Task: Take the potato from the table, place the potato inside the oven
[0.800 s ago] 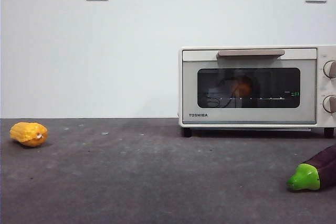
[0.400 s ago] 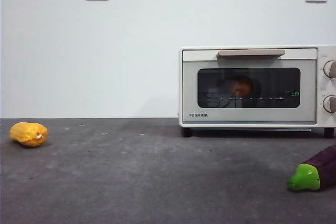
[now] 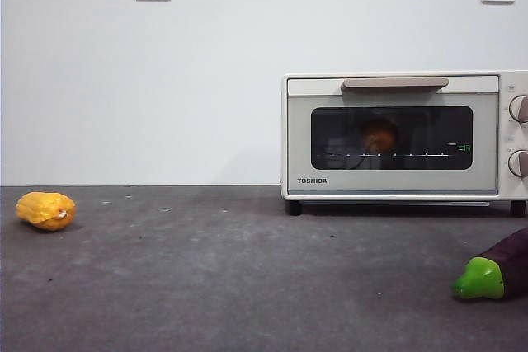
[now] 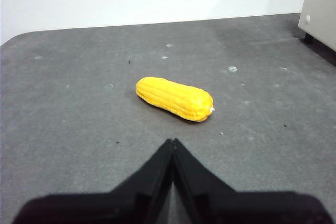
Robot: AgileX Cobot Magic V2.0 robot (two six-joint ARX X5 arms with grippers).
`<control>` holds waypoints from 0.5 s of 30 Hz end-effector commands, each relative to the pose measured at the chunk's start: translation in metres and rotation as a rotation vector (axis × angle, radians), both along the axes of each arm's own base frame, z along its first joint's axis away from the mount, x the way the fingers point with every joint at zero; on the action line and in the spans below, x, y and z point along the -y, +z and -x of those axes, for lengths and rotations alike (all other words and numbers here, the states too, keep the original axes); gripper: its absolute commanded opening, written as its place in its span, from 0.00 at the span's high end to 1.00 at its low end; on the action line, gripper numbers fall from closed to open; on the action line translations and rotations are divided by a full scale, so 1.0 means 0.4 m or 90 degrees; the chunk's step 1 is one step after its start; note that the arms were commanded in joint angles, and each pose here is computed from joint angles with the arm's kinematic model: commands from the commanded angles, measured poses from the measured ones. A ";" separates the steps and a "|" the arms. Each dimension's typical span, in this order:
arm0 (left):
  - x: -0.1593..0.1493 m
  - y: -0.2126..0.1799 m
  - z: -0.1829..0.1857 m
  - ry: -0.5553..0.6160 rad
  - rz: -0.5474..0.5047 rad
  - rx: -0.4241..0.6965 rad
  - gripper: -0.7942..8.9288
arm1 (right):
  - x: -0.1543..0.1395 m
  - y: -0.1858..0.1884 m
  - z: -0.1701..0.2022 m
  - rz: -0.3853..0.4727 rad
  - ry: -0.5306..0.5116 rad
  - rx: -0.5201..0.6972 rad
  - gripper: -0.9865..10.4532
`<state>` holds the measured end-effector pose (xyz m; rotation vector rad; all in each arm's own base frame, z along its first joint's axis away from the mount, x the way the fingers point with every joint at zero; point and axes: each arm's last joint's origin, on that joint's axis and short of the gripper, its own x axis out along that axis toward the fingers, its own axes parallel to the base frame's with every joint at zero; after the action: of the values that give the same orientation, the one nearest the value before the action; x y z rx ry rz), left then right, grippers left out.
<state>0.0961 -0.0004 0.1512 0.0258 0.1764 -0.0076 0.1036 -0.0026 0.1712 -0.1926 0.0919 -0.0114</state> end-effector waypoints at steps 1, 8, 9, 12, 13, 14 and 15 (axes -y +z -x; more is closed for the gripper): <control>0.000 -0.005 -0.001 -0.001 -0.002 0.001 0.92 | 0.000 -0.037 -0.002 -0.016 -0.001 -0.026 0.91; 0.000 -0.006 -0.002 -0.001 -0.002 -0.001 0.92 | -0.002 -0.047 0.011 -0.067 0.004 -0.044 0.91; 0.000 -0.006 -0.002 -0.001 -0.002 -0.002 0.92 | -0.002 -0.045 0.013 -0.077 0.003 -0.037 0.91; 0.000 -0.006 -0.002 0.000 -0.002 -0.003 0.92 | -0.002 -0.051 0.019 -0.090 0.000 -0.050 0.91; 0.000 -0.006 -0.002 -0.001 -0.002 -0.003 0.92 | -0.002 -0.053 0.019 -0.099 -0.002 -0.054 0.91; 0.000 -0.006 -0.002 -0.001 -0.002 -0.003 0.92 | -0.002 -0.054 0.020 -0.111 -0.003 -0.056 0.91; 0.000 -0.006 -0.002 -0.001 -0.002 -0.003 0.92 | -0.002 -0.054 0.020 -0.120 -0.005 -0.056 0.91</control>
<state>0.0964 -0.0004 0.1507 0.0254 0.1828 -0.0076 0.0955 -0.0019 0.1522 -0.0503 0.1752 0.0029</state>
